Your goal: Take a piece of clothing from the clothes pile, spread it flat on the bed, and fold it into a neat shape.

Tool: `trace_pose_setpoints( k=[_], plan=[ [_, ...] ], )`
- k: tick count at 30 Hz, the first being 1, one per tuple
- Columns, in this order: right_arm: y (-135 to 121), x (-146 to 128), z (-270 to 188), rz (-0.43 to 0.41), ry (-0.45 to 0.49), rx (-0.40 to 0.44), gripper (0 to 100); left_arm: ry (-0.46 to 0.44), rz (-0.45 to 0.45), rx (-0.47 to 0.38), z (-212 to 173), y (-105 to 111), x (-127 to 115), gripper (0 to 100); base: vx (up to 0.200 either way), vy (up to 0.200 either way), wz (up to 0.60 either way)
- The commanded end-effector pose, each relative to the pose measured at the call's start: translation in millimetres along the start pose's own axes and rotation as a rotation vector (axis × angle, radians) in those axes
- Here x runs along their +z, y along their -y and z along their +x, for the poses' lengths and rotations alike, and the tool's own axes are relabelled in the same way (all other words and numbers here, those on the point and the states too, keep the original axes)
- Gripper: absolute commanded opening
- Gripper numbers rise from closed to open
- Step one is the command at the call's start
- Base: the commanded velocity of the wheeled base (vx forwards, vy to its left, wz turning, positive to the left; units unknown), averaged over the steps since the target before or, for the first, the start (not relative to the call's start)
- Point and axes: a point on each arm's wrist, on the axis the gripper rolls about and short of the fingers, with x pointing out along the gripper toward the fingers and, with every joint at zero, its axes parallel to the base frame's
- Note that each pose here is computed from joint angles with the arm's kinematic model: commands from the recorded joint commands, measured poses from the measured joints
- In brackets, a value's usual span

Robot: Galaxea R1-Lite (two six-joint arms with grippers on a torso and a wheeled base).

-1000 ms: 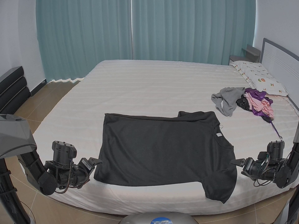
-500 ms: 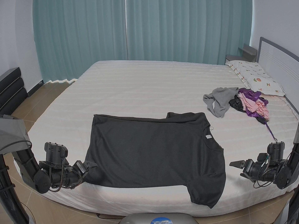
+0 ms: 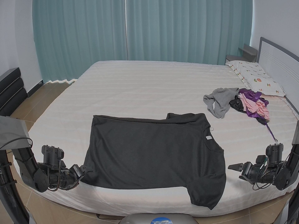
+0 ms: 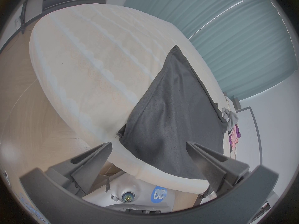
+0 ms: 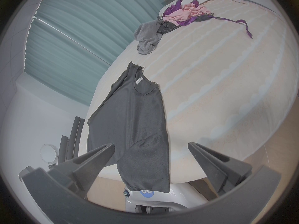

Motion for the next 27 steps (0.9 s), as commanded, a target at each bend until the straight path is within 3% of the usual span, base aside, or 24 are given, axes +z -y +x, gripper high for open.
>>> trace_pose_setpoints(
  k=[1,14,27],
  plan=[
    [0,-1,1,-0.001,-0.008,-0.003,100,-0.013,0.001,0.016,7,-3,-1,100,0.0,0.0,0.0],
    [0,-1,2,-0.016,0.017,0.003,100,0.002,0.013,0.009,18,2,6,100,0.0,0.0,0.0],
    [4,-6,6,-0.041,0.045,0.027,100,0.054,0.028,0.066,30,6,6,100,0.0,0.0,0.0]
  ],
)
